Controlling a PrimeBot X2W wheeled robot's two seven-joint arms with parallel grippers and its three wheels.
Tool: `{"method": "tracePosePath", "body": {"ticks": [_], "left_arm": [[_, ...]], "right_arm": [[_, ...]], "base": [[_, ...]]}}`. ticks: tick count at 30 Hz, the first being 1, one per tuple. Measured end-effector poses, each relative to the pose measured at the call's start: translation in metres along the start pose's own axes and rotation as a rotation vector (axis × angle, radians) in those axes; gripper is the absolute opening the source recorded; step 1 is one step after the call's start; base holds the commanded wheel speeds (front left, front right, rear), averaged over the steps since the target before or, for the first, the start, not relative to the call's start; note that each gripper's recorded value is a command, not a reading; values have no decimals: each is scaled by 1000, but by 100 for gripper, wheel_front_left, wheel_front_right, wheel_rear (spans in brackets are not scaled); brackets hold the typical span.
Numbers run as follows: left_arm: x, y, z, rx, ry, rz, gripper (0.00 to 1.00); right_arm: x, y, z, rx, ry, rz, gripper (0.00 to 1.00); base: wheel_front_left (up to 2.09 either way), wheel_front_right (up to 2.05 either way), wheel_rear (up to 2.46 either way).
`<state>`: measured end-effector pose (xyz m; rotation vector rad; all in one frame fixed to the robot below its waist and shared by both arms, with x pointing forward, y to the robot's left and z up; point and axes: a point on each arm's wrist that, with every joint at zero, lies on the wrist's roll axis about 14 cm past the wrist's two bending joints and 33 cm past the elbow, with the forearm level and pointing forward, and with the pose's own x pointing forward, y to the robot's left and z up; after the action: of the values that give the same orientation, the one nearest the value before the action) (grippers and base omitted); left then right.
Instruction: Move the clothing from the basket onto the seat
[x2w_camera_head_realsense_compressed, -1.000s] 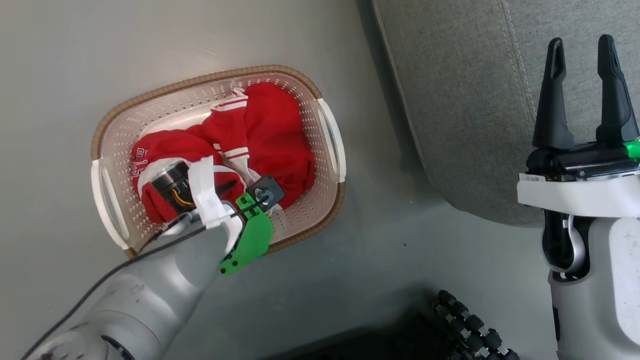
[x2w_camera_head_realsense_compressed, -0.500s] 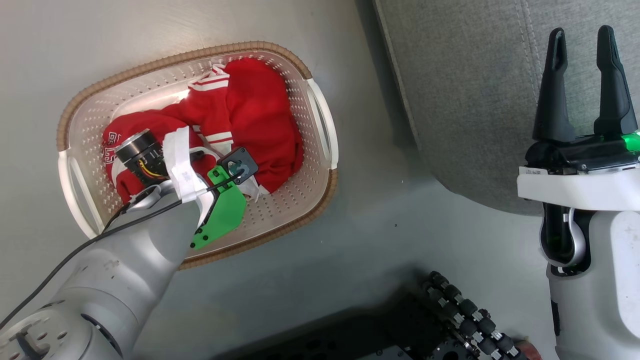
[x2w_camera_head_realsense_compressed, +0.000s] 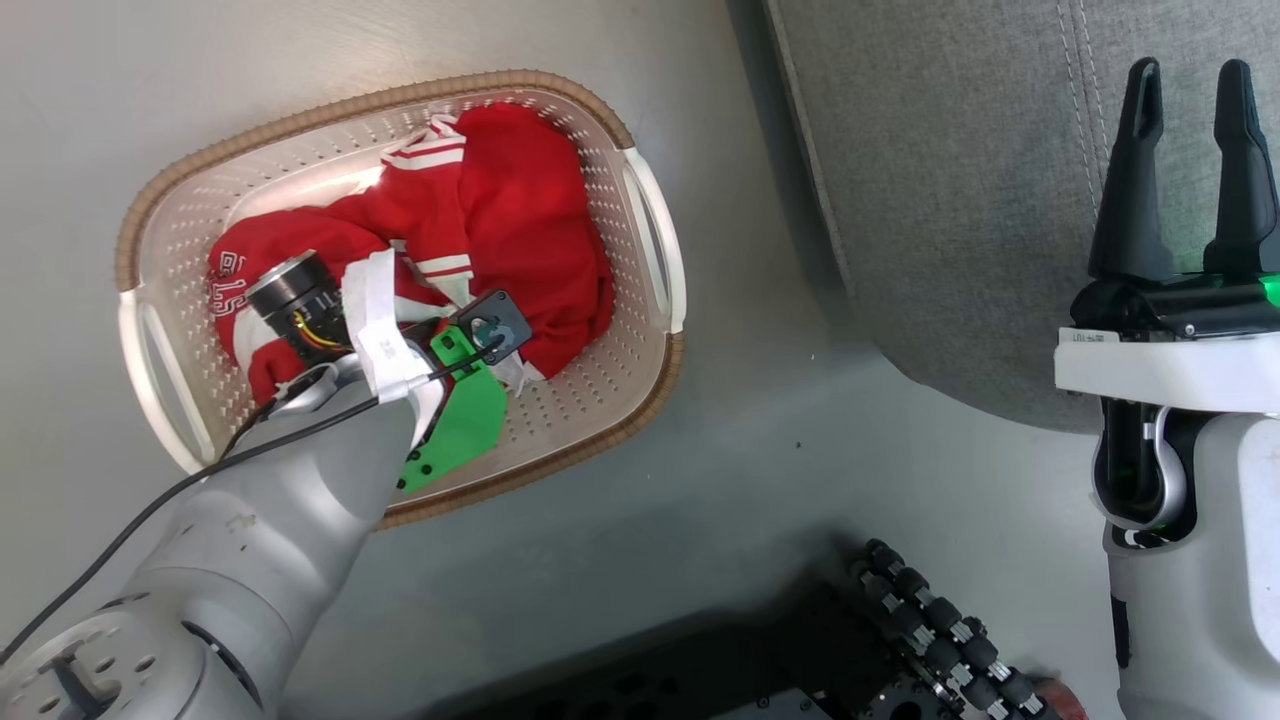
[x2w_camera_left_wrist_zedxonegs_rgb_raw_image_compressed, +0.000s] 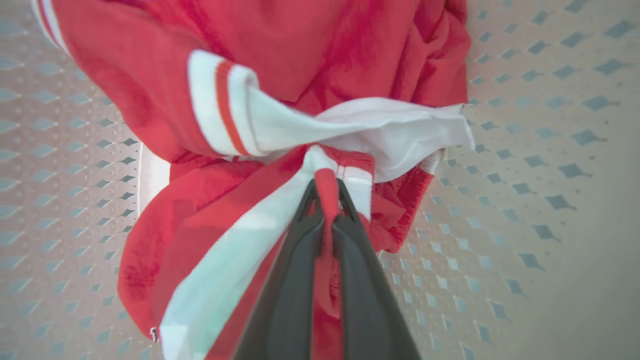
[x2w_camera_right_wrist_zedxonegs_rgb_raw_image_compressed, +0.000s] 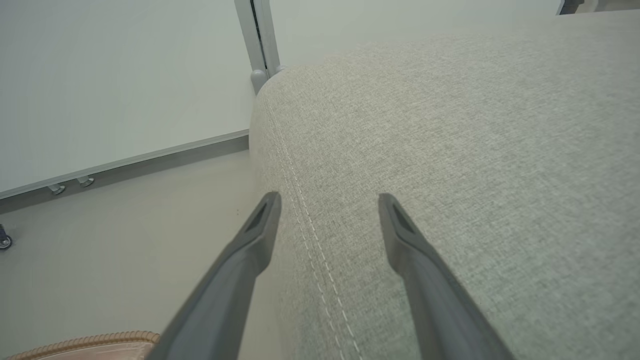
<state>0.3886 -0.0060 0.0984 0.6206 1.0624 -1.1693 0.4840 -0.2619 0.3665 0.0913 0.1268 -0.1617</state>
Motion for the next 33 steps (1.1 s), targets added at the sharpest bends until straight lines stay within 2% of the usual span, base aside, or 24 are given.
{"method": "tracePosePath", "body": {"ticks": [8,13,18,21,25,28,33], "left_arm": [[-21,7,30,-65,-140,84,0],[-45,6,46,-192,-269,154,0],[-75,4,62,-400,-407,210,0],[-95,2,71,-484,-472,231,0],[-125,2,95,-528,-587,249,0],[-160,13,110,-542,-691,309,0],[-207,16,119,-518,-804,389,0]], "right_arm": [[-6,-11,7,45,-10,-45,100],[-12,0,22,22,-31,-9,100],[-24,12,37,13,-51,23,100],[-34,15,45,15,-59,33,100],[-45,24,58,17,-78,58,100],[-55,38,68,9,-95,102,100],[-72,59,84,18,-126,164,100]], "base": [[0,0,0],[0,0,0],[0,0,0],[0,0,0],[0,0,0],[0,0,0],[0,0,0]]}}
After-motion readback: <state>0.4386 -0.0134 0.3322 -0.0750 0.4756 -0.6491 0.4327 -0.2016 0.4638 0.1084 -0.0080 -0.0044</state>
